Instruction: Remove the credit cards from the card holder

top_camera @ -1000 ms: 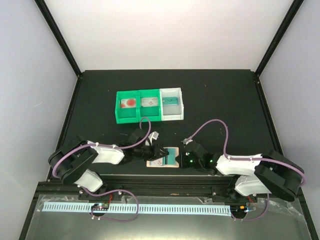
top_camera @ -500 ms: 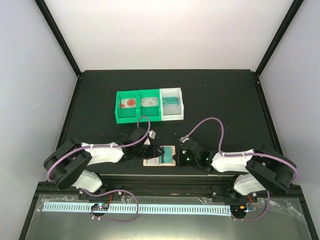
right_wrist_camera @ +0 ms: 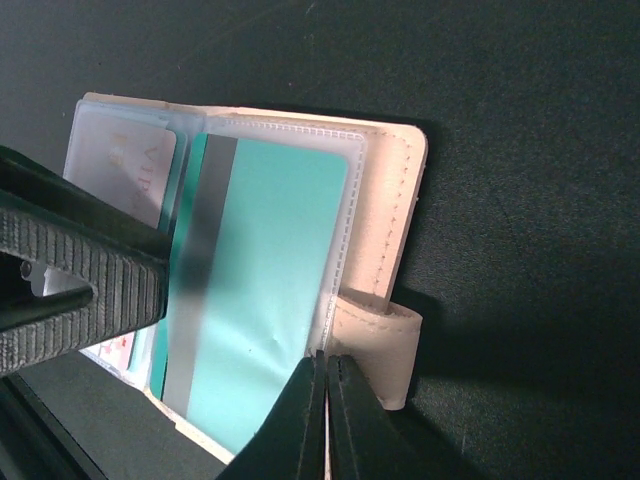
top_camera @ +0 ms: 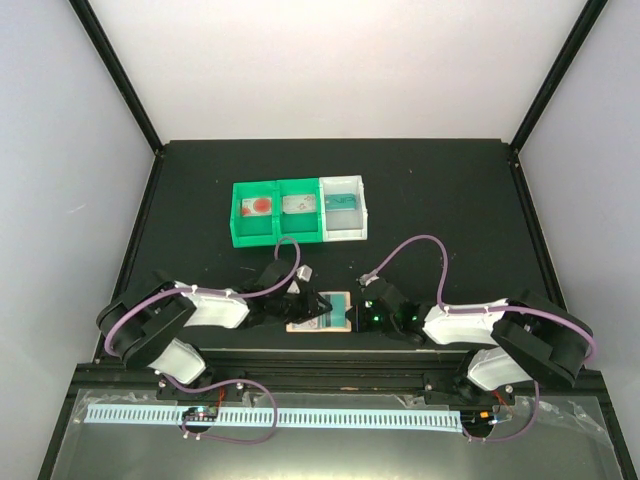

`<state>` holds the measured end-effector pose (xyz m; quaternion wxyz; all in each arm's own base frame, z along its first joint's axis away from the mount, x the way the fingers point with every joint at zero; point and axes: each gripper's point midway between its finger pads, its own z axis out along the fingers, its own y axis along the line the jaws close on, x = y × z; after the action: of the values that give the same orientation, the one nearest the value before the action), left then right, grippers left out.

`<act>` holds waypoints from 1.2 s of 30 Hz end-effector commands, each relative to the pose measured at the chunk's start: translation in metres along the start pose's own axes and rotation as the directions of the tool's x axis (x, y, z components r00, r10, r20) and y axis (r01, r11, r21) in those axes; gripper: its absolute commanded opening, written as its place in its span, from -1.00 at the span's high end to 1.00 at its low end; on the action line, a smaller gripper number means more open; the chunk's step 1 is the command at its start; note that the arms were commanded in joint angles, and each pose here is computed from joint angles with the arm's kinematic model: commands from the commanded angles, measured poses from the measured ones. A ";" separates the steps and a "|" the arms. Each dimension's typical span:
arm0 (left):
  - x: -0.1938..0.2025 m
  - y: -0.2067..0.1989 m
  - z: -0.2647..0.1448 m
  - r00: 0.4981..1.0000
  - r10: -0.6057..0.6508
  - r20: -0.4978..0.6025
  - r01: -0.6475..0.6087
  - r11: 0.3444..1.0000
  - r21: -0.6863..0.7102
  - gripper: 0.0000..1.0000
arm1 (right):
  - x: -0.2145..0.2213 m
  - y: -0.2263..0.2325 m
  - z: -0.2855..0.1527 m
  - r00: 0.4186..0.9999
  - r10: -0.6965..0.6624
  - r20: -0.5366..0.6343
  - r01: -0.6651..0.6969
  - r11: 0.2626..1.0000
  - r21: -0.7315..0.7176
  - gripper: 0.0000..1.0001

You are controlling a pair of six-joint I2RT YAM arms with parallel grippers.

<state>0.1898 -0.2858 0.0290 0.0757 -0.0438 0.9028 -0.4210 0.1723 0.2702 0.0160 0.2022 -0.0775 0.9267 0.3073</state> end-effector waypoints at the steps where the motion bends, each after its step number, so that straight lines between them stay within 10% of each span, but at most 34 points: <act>1: 0.005 -0.027 -0.004 0.999 -0.026 -0.024 0.029 0.991 0.133 0.42 | 0.024 -0.031 0.002 0.997 0.008 -0.074 0.000 0.995 0.102 0.91; 14: 0.005 -0.031 -0.011 0.999 -0.044 -0.004 0.045 0.984 0.175 0.96 | 0.023 -0.030 0.000 0.998 0.010 -0.062 -0.004 0.996 0.092 0.91; 26: 0.007 -0.009 -0.006 1.000 -0.018 -0.020 0.020 0.996 0.083 0.97 | 0.009 -0.020 -0.011 1.000 -0.006 -0.020 0.008 0.997 0.081 0.89; 36: 0.010 -0.008 -0.007 0.999 0.011 -0.039 -0.009 0.998 0.069 0.87 | -0.018 -0.014 -0.024 0.996 -0.075 0.038 0.069 0.986 0.152 0.43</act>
<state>0.1776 -0.2854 0.0378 0.0608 -0.0444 0.8852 -0.4591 0.1712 0.2520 0.0260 0.2122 -0.0850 0.9357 0.2686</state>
